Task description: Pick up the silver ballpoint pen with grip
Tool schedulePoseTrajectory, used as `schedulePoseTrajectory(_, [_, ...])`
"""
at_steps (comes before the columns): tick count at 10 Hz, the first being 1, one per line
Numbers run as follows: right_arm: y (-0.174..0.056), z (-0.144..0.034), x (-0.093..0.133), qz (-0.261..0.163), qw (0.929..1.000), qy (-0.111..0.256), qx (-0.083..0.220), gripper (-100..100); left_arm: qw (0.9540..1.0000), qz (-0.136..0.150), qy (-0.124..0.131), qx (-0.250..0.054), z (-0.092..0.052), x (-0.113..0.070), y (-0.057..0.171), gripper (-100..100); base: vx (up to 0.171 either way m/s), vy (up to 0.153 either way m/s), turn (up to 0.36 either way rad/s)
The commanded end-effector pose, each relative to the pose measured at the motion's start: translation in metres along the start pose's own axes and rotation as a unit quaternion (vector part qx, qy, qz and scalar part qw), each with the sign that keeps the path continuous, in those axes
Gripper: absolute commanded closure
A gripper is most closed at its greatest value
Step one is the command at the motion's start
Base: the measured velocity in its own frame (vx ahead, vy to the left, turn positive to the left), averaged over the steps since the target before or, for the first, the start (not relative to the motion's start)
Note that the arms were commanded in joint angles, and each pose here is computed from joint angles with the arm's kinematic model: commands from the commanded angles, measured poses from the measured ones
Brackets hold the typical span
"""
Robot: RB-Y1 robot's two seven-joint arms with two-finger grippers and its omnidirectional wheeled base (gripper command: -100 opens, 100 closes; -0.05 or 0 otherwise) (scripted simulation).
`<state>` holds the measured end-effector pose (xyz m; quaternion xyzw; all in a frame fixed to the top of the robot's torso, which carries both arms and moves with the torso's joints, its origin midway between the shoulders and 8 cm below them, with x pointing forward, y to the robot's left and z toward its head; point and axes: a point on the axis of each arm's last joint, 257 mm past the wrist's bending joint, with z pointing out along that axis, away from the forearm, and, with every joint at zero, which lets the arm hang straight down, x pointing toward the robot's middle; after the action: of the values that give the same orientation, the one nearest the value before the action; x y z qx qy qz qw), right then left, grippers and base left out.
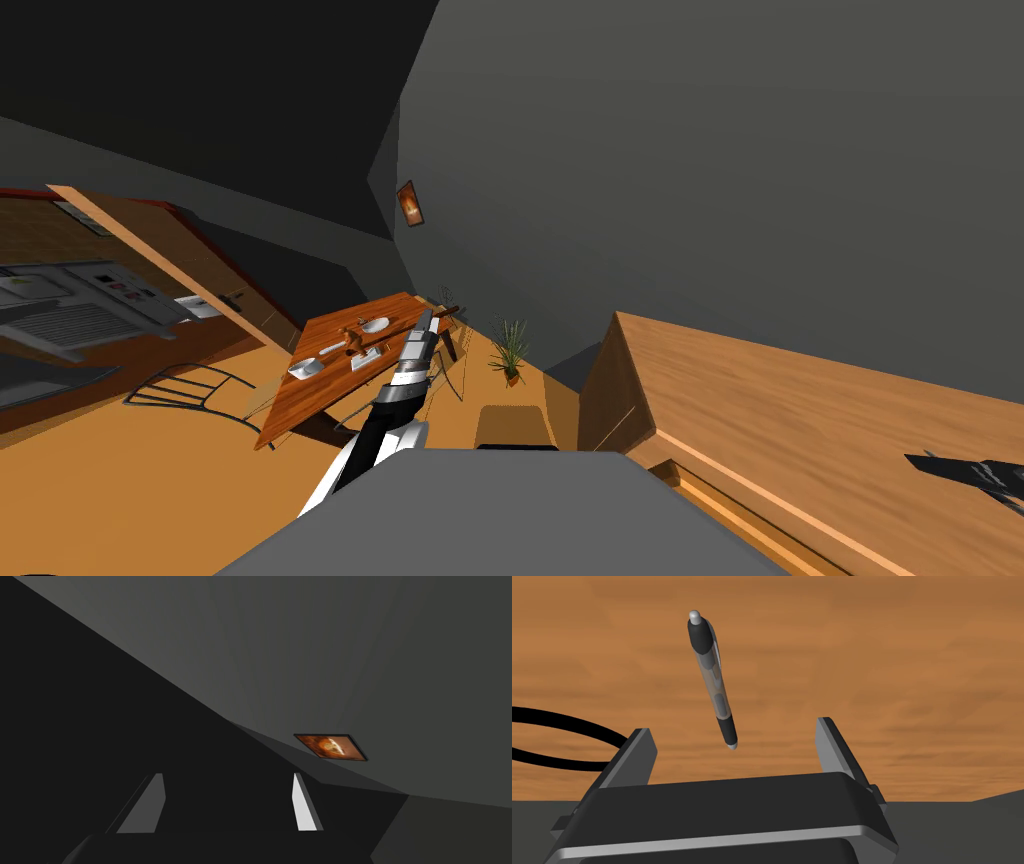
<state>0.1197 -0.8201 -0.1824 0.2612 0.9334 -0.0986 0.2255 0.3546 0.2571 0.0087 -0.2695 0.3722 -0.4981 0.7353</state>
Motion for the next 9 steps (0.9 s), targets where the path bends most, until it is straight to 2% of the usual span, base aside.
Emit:
schedulePoseTrajectory(1, [0.001,0.004,-0.002,0.009,0.9999,0.002,0.004,-100,1.0,0.0,0.0,0.0,0.0,0.0,0.0,0,-0.103,-0.017,0.067])
schedulePoseTrajectory(9, [0.006,0.024,-0.014,0.042,0.9989,0.004,0.022,-100,1.0,0.0,0.0,0.0,0.0,0.0,0.0,0,-0.097,-0.013,0.093])
